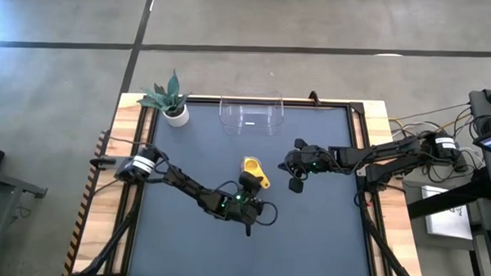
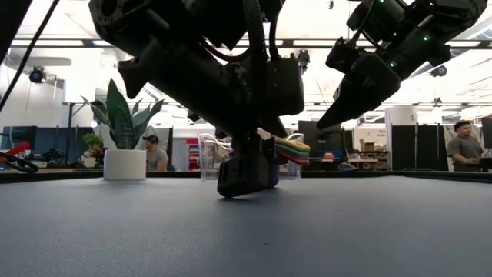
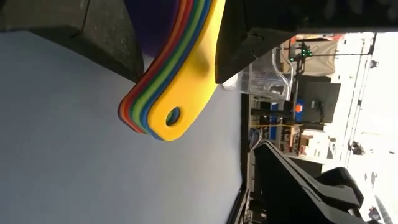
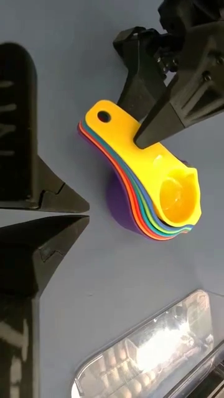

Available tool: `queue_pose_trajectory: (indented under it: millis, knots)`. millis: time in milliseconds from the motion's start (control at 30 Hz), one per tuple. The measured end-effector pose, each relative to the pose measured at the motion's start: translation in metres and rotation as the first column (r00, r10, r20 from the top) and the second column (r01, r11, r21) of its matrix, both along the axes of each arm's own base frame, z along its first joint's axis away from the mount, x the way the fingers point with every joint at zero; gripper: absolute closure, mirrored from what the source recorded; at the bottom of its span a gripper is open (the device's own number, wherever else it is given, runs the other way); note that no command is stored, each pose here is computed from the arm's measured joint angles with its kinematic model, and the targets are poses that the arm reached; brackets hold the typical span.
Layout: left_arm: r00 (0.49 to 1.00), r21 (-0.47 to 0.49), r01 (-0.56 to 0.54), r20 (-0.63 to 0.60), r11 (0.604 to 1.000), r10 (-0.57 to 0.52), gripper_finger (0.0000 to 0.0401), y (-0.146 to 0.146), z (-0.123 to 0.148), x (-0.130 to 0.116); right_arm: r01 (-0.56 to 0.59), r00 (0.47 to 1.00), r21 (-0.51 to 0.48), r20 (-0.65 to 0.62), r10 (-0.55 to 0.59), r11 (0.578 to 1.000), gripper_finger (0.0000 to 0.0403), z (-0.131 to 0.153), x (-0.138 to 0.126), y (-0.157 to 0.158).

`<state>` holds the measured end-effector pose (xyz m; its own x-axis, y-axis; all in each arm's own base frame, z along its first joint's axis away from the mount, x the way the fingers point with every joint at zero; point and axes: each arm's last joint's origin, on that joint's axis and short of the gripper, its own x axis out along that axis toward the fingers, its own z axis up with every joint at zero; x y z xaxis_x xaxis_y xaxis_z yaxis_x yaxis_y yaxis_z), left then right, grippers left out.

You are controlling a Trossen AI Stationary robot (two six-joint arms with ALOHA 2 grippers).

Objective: Nest measuring cups in basket
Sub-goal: Put the nested measuring cups into the transparent bin

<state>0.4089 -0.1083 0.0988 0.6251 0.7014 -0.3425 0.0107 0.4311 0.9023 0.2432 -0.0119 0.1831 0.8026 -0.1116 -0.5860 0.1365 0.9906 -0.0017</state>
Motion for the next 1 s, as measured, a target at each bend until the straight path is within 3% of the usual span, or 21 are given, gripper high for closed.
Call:
queue_pose_trajectory:
  millis: [367, 500, 767, 1000]
  knots:
    - [0.999, 0.016, 0.028, -0.016, 0.999, -0.028, 0.0221, -0.001, -0.001, 0.001, -0.001, 1.000, -0.002, 0.000, 0.001, 1.000, 0.0394, 0.000, 0.000, 0.000]
    - [0.996, -0.019, 0.077, -0.034, 0.997, -0.078, 0.0221, 0.000, -0.006, 0.003, -0.002, 1.000, -0.003, 0.000, 0.002, 1.000, 0.0394, 0.000, 0.000, 0.000]
    - [0.997, -0.052, 0.079, -0.014, 0.995, -0.080, 0.0222, 0.006, -0.005, 0.008, -0.002, 1.000, -0.002, 0.000, 0.002, 1.000, 0.0394, 0.000, 0.000, 0.000]
    - [0.999, -0.044, 0.040, 0.016, 0.998, -0.039, 0.0286, 0.013, -0.003, 0.011, -0.002, 1.000, -0.003, -0.001, 0.002, 1.000, 0.0394, 0.000, 0.000, 0.000]
